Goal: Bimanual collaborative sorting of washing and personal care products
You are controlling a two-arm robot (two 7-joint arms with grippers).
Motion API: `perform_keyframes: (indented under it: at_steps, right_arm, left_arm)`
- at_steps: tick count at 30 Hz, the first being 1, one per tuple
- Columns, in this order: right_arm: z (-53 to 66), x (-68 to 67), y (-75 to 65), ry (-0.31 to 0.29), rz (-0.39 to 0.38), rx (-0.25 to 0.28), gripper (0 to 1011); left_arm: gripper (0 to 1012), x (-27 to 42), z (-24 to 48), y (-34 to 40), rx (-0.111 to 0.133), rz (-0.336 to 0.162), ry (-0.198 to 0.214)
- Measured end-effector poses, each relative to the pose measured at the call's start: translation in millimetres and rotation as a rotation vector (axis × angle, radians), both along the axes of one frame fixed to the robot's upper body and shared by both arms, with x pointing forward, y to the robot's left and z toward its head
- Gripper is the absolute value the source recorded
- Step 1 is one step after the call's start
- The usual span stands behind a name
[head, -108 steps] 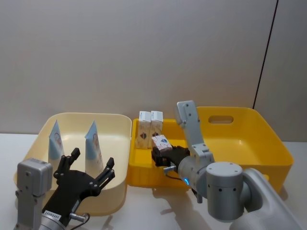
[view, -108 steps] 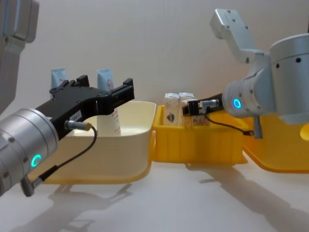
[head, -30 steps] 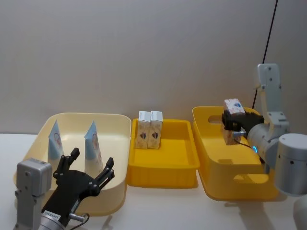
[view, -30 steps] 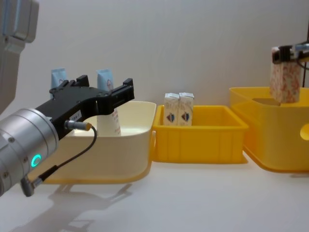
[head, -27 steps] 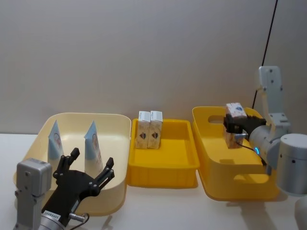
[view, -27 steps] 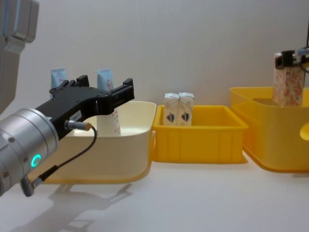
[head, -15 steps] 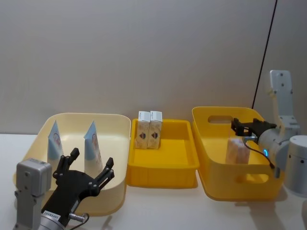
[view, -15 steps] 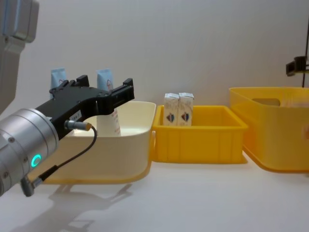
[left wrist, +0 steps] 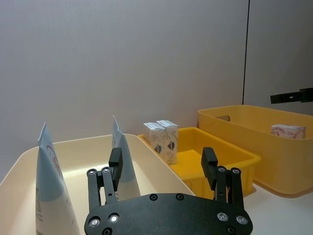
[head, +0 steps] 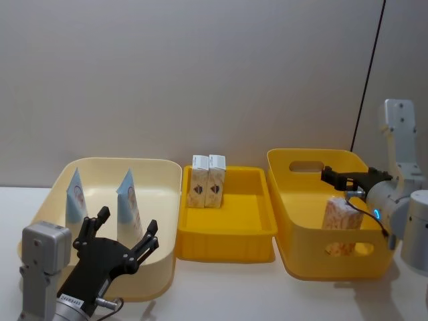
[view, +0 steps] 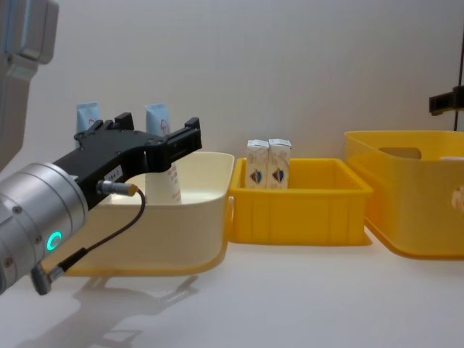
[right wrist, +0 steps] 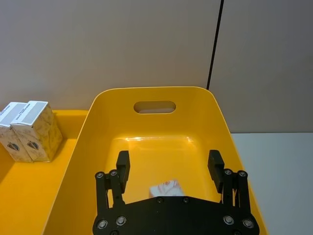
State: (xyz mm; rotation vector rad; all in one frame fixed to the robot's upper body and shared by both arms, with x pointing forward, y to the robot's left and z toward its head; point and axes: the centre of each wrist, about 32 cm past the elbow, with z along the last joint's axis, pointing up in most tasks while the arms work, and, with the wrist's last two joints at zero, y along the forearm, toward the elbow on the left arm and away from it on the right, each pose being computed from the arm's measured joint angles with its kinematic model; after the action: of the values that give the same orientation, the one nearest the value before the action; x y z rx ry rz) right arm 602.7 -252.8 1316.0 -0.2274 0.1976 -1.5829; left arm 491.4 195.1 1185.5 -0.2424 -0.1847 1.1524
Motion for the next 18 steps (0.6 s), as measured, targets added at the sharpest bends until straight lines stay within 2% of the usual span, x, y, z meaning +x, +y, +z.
perform_keyframes:
  at_steps: [8, 14, 18]
  right_arm:
    - [0.4, -0.9, -1.1, -0.003, -0.003, 0.002, 1001]
    - [2.5, -5.8, -1.2, -0.037, 0.011, 0.002, 1001]
    - [5.5, -13.7, -2.5, -0.083, 0.031, 0.002, 1001]
  left_arm:
    - [1002, 0.0, 0.0, 0.0, 0.000, 0.000, 0.000]
    - [1002, 0.0, 0.0, 0.0, 0.000, 0.000, 0.000]
    - [1002, 0.0, 0.0, 0.0, 0.000, 0.000, 0.000]
